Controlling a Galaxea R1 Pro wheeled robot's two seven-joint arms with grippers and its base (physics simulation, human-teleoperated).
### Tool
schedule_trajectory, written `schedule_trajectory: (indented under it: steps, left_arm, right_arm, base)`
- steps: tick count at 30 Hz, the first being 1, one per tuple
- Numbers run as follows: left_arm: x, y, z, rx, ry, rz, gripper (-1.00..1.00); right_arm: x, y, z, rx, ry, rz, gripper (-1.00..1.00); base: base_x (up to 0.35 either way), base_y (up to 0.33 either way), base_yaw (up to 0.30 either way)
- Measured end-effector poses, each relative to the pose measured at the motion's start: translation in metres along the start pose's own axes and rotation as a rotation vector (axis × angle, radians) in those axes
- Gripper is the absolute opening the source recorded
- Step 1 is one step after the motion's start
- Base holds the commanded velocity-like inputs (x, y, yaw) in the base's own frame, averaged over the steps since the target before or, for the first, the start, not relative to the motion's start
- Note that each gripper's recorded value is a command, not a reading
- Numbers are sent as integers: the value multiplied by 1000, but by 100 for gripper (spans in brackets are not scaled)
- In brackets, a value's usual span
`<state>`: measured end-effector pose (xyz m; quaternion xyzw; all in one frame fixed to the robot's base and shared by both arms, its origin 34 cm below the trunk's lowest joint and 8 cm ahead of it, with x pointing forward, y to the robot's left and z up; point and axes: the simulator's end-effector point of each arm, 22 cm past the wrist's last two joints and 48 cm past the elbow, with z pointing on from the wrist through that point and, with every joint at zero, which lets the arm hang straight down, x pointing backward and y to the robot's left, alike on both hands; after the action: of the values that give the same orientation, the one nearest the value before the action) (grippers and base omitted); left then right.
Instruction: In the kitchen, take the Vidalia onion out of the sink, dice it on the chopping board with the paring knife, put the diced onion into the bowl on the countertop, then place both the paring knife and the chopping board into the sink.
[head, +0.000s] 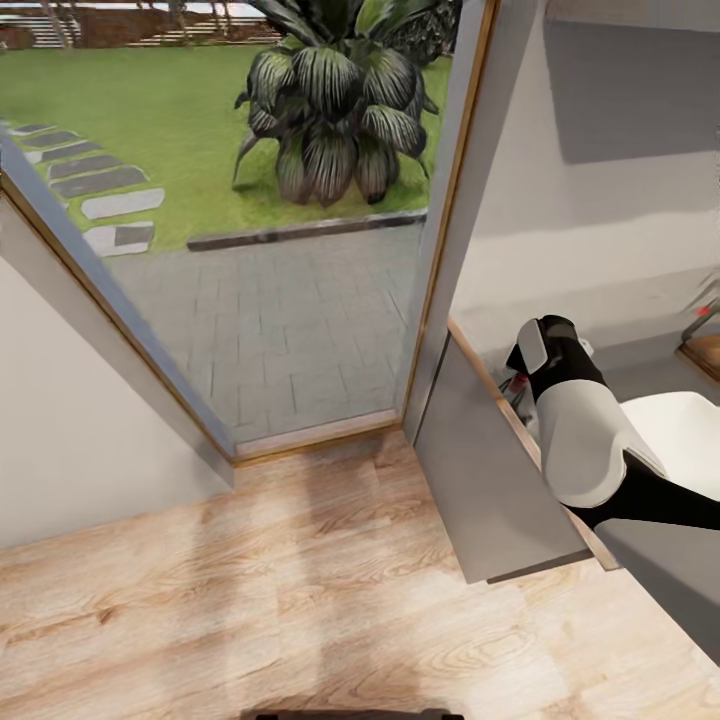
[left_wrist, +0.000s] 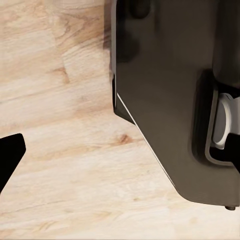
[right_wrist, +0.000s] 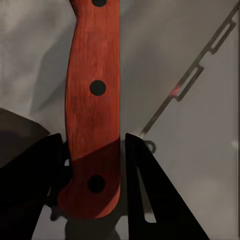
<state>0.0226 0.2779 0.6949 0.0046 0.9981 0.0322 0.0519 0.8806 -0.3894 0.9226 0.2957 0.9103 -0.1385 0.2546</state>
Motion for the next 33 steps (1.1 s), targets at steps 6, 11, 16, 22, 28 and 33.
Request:
schedule_trajectory:
  steps: [6, 11, 16, 22, 28, 33]
  left_arm:
    - [-3, 0, 1, 0, -9, -1, 100]
    - [-5, 0, 2, 0, -17, -1, 100]
    - [-8, 0, 3, 0, -26, -2, 100]
    - [-11, 0, 4, 0, -35, -2, 100]
    - [-14, 0, 5, 1, -45, -3, 100]
    - [-16, 0, 6, 0, -53, -5, 100]
  right_arm:
    - [-3, -1, -7, -5, 4, -2, -100]
    - [-4, -2, -12, -7, 18, -9, -100]
    - [-7, -1, -17, -12, 14, -7, -100]
    - [-11, 0, -23, -19, 6, -5, -100]
    - [-12, 7, -31, -34, 2, -7, -100]
    - [-13, 10, -37, -42, -2, -8, -100]
  base:
    - [0, 0, 0]
    - [-88, 0, 0]
    - [-307, 0, 0]
    - [-330, 13, 0]
    - [-303, 137, 0]
    - [-251, 215, 0]
